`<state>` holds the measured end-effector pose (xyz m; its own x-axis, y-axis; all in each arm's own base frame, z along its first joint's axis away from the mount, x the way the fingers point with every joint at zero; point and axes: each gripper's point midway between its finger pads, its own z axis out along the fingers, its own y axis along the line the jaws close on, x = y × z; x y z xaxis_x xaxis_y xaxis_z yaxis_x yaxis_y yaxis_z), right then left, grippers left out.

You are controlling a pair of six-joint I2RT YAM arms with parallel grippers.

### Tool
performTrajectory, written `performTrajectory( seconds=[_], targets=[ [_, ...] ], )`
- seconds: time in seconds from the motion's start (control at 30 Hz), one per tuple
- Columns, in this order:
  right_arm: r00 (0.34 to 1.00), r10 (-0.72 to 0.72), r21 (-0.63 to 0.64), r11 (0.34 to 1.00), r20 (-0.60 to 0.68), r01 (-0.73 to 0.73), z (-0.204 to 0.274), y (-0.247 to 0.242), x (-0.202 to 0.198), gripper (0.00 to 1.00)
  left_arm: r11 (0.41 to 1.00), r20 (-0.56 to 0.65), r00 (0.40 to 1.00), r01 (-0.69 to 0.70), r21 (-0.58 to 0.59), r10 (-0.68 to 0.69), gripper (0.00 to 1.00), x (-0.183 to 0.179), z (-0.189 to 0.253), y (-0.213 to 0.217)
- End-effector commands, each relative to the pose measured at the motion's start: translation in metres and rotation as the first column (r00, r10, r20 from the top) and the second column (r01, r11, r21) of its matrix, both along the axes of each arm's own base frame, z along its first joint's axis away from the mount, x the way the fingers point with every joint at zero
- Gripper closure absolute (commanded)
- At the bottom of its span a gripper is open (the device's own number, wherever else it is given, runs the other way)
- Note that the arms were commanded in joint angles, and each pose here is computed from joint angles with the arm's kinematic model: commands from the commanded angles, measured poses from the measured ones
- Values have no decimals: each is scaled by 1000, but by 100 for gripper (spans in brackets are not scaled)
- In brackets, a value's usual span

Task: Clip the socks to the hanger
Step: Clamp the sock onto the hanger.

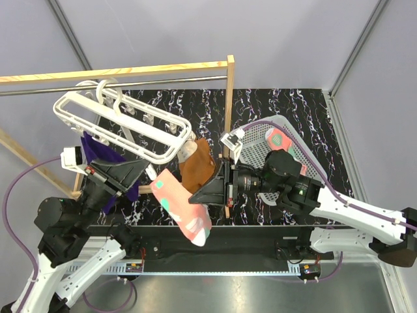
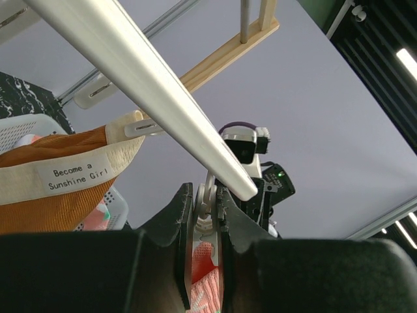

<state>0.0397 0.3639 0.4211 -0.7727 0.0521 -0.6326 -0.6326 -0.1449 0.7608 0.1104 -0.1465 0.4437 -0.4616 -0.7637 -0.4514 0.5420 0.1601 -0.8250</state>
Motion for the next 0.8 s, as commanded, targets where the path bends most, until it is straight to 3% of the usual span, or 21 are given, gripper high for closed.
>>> performTrajectory(
  seconds=[0.0,0.77],
  targets=[
    [1000,9,102,995,12,-10,21,-15,-10,100,998,45,999,-14,-61,17,100,-7,13,10],
    [995,96,169,980,39,-101,37,-1,-17,100,995,103,994,41,-94,-31,100,-10,20,2]
  ],
)
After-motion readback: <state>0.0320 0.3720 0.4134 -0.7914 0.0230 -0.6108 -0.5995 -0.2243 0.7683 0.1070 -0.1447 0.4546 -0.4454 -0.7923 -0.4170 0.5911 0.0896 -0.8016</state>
